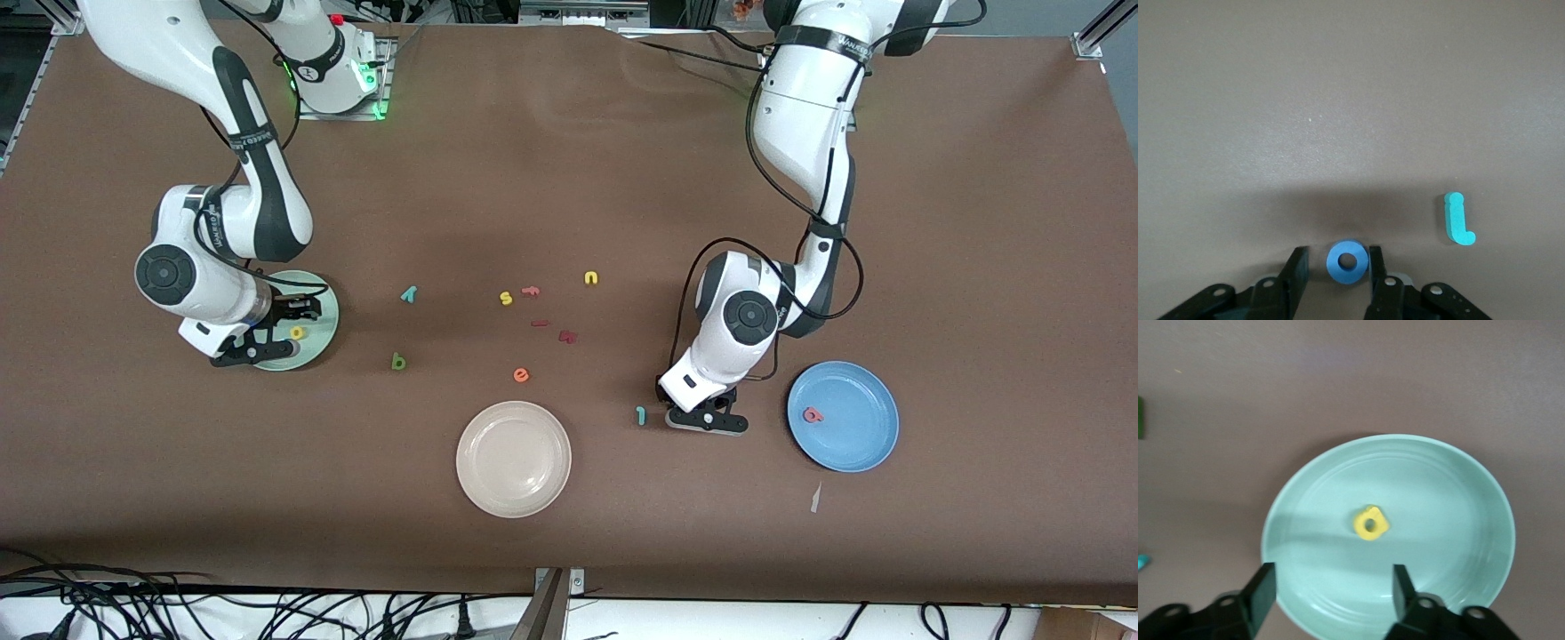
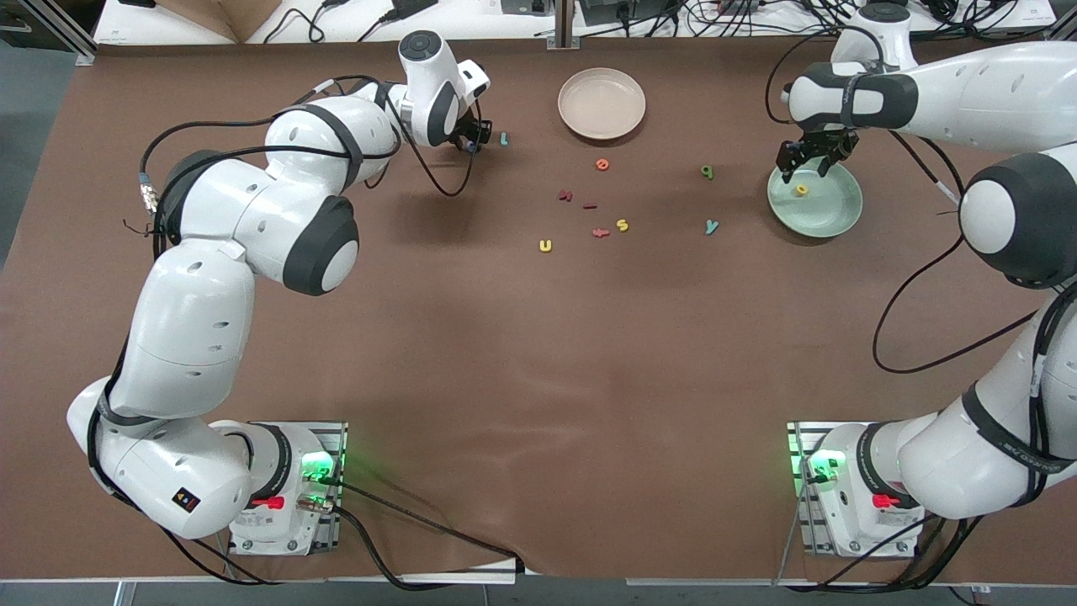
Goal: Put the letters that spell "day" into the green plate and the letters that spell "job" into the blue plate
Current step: 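Drop the blue o into the blue plate while the right gripper grasps the green q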
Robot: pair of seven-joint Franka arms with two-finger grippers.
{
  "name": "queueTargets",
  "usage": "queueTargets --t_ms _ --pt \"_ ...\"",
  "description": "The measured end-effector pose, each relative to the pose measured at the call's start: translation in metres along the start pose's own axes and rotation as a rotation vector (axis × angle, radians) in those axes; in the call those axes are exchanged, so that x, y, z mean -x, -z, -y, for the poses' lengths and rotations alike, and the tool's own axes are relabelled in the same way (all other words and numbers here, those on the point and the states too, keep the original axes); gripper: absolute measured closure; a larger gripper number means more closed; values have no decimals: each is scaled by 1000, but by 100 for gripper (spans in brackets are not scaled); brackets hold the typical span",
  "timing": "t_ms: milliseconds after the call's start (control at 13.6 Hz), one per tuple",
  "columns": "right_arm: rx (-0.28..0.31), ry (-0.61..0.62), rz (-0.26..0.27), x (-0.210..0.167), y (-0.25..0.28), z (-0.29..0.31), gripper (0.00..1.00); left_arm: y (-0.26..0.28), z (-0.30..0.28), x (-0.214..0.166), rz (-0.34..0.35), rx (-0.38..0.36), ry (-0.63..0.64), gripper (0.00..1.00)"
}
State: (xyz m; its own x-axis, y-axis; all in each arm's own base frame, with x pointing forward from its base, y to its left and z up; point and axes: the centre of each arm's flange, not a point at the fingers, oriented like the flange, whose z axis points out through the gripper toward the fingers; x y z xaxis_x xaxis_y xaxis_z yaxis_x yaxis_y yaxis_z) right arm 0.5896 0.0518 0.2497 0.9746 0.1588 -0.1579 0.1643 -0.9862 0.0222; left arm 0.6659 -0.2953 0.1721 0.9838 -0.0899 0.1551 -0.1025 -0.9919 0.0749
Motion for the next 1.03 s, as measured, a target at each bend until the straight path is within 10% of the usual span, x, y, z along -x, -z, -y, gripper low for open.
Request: queueTargets --t_ms 147,1030 --pt "-38 -30 -21 -5 8 17 0 1 1 -1 -2 -2 1 69" --pt "-44 -162 -111 -73 -25 131 0 80 79 -33 68 -67 24 72"
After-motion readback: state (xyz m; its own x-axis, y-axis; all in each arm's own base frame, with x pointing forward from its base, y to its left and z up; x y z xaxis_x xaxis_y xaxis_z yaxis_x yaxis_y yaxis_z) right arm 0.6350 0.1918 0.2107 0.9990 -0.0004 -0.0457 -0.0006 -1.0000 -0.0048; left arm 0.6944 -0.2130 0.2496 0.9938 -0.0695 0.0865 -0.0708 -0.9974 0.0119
